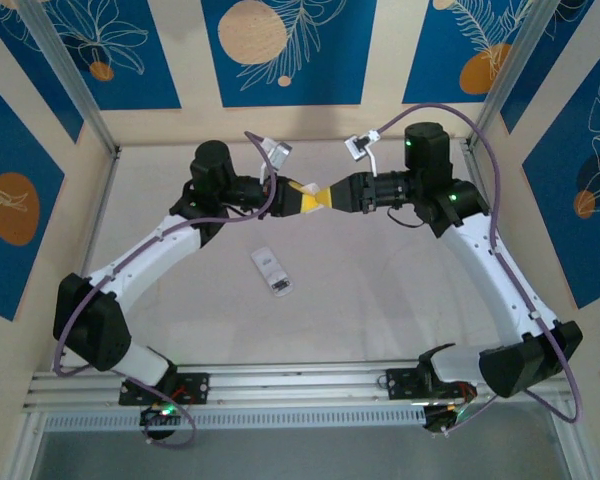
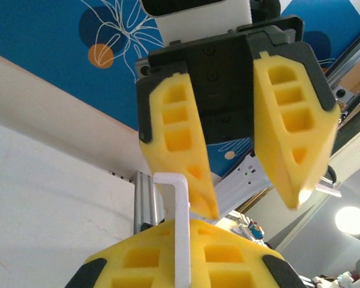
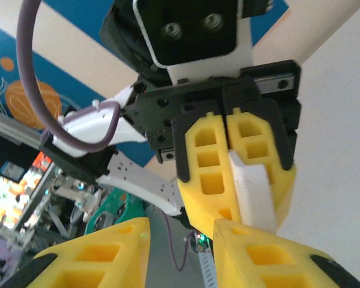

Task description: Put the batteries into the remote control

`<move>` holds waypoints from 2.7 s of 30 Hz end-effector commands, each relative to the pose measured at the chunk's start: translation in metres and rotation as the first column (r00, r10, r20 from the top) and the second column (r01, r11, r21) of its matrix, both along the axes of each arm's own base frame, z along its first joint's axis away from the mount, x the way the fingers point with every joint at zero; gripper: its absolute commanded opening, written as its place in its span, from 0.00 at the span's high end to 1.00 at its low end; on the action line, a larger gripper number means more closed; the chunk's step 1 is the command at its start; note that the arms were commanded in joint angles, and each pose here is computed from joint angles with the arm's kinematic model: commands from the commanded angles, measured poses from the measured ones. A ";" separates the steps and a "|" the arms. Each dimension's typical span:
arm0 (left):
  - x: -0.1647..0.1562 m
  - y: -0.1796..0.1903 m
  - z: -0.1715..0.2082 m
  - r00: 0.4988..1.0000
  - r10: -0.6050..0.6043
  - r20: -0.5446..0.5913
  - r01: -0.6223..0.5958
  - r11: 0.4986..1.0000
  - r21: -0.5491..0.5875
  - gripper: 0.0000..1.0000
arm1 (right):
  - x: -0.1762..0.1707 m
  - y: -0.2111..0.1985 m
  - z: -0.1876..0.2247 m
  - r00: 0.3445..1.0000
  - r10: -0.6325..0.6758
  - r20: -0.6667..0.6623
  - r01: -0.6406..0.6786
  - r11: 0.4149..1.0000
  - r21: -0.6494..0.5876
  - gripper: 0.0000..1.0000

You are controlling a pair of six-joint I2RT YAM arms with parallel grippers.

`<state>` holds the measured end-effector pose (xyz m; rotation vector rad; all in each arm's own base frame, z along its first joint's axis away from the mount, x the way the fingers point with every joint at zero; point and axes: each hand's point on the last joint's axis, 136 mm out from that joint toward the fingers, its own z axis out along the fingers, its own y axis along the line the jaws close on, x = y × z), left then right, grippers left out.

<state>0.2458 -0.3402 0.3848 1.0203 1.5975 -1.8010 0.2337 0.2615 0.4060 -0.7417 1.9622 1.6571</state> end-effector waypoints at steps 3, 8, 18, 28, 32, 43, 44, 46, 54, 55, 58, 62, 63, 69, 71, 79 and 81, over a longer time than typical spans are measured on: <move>-0.013 0.004 0.015 0.999 -0.033 0.031 0.034 0.999 -0.027 1.00 | -0.006 0.005 0.001 0.999 0.036 0.007 -0.036 0.999 -0.012 0.60; -0.019 0.007 0.018 0.998 -0.053 0.034 0.054 0.998 -0.029 1.00 | 0.011 -0.012 0.002 0.997 -0.077 0.016 0.078 0.997 -0.017 0.53; -0.023 0.006 0.021 0.996 -0.080 0.034 0.081 0.996 -0.032 1.00 | 0.020 -0.009 -0.008 0.997 -0.073 -0.027 0.072 0.997 -0.034 0.50; -0.024 0.004 0.023 0.995 -0.093 0.034 0.094 0.995 -0.033 1.00 | 0.008 0.004 -0.008 0.999 0.010 -0.038 -0.010 1.000 -0.025 0.68; -0.024 0.003 0.022 0.994 -0.101 0.027 0.102 0.994 -0.035 1.00 | 0.006 0.008 -0.009 0.999 0.023 -0.045 -0.024 0.999 -0.025 0.77; -0.014 0.007 0.023 0.998 -0.017 0.061 0.020 0.999 -0.050 0.46 | 0.002 0.009 -0.011 0.996 0.028 -0.080 -0.028 1.000 0.007 1.00; -0.011 0.009 0.021 0.997 0.018 0.073 -0.014 0.999 -0.047 0.41 | 0.003 0.009 -0.010 0.996 0.019 -0.083 -0.019 1.000 0.010 1.00; -0.002 0.016 0.014 0.988 0.118 0.104 -0.117 0.993 -0.011 0.29 | 0.005 0.007 -0.010 0.996 -0.022 -0.089 0.023 1.000 0.009 1.00; 0.064 0.107 -0.060 0.655 0.693 0.302 -0.752 0.556 0.355 0.06 | 0.023 -0.005 -0.068 0.888 -0.389 -0.245 0.393 0.919 -0.035 1.00; 0.069 0.123 -0.075 0.595 0.741 0.313 -0.788 0.461 0.407 0.06 | 0.020 -0.003 -0.084 0.867 -0.420 -0.269 0.426 0.904 -0.040 1.00; 0.075 0.153 -0.125 0.467 0.841 0.274 -0.787 0.255 0.562 0.08 | 0.011 0.006 -0.129 0.803 -0.504 -0.318 0.503 0.859 -0.094 1.00; 0.072 0.163 -0.192 0.362 0.911 0.197 -0.675 0.111 0.729 0.10 | 0.001 0.010 -0.185 0.718 -0.604 -0.346 0.578 0.795 -0.187 1.00; 0.072 0.164 -0.206 0.329 0.925 0.191 -0.655 0.078 0.752 0.11 | -0.002 0.011 -0.195 0.707 -0.619 -0.342 0.589 0.783 -0.200 1.00; 0.079 0.166 -0.268 0.171 0.959 0.226 -0.504 -0.112 0.857 0.21 | -0.011 0.007 -0.224 0.694 -0.652 -0.305 0.592 0.758 -0.274 1.00; 0.080 0.164 -0.285 0.123 0.962 0.245 -0.445 -0.167 0.880 0.21 | -0.013 0.004 -0.228 0.691 -0.662 -0.289 0.595 0.748 -0.292 1.00; 0.099 0.111 -0.328 0.095 0.992 0.080 -0.430 -0.032 0.902 0.17 | -0.011 -0.003 -0.249 0.684 -0.682 -0.259 0.630 0.731 -0.261 1.00; 0.098 0.107 -0.336 0.080 0.995 0.064 -0.393 -0.028 0.919 0.17 | -0.010 0.000 -0.255 0.681 -0.678 -0.277 0.631 0.735 -0.246 1.00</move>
